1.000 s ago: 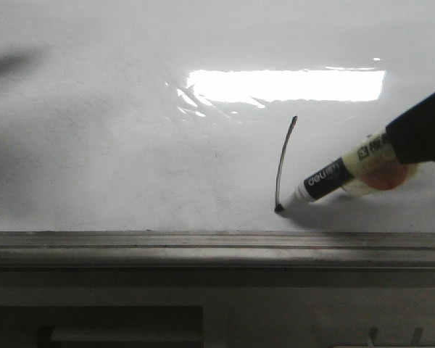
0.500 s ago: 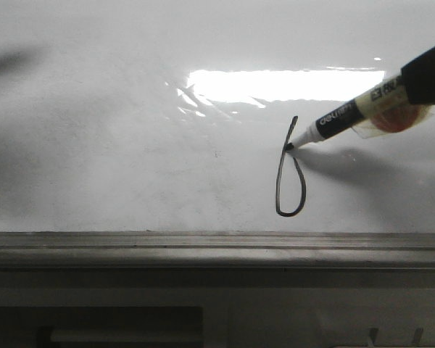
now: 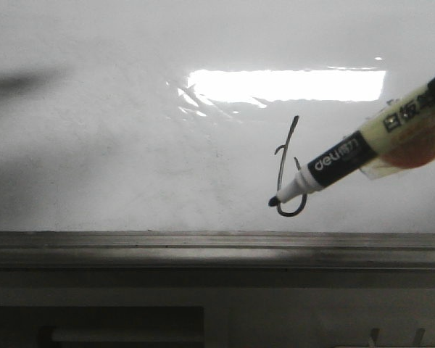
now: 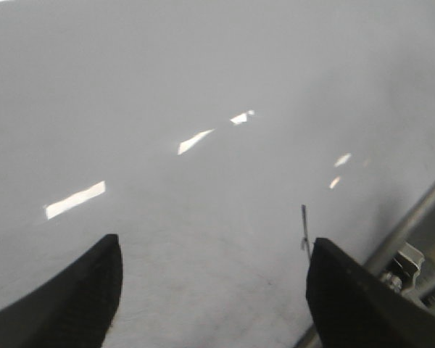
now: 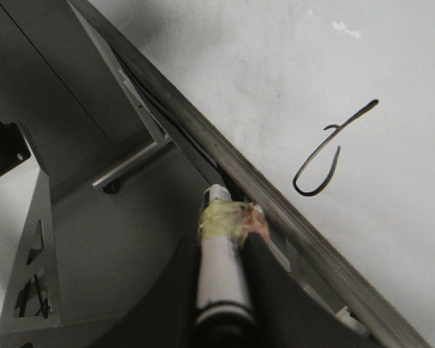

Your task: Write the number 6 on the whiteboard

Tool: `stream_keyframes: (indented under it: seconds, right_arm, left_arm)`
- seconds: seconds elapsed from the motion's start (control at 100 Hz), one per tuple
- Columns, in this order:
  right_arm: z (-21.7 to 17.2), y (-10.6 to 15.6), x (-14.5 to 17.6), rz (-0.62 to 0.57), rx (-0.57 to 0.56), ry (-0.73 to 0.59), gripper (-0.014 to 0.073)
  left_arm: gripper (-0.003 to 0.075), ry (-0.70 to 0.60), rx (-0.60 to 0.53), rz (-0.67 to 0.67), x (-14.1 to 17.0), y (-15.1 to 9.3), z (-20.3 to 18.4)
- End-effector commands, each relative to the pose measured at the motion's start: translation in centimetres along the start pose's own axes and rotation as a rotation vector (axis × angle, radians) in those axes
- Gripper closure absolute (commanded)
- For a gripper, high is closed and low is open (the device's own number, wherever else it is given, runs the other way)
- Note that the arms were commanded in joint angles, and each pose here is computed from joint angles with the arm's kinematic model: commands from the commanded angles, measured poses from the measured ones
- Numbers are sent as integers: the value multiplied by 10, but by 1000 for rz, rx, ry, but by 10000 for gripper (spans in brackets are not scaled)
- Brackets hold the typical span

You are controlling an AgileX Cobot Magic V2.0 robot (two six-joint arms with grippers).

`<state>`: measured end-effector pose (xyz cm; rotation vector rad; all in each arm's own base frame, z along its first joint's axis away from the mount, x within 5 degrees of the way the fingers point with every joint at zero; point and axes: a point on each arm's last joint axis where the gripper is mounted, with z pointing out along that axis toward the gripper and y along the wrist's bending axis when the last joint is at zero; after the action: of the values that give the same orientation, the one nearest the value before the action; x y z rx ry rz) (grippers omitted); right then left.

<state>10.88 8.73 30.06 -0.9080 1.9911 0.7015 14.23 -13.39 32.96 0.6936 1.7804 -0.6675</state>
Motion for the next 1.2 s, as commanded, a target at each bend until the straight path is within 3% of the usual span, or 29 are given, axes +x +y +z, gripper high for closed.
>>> stream_keyframes:
  seconds: [0.0, 0.23, 0.43, 1.1, 1.19]
  right_arm:
    - [-12, 0, -26, -16, 32, -89, 640]
    - [-12, -7, -70, -53, -24, -84, 640]
    - [-2, -14, -91, -57, -100, -26, 640]
    - [2, -14, -92, -53, -162, 22, 640]
    - [2, -14, -92, -53, -162, 22, 640]
  left_arm:
    - [252, -55, 65, 108, -17, -15, -3]
    - [265, -18, 201, 318, -15, -50, 21]
    - [279, 5, 211, 355, -14, -58, 40]
    - [283, 60, 178, 385, -4, -56, 68]
    - [319, 60, 178, 380, -4, -56, 68]
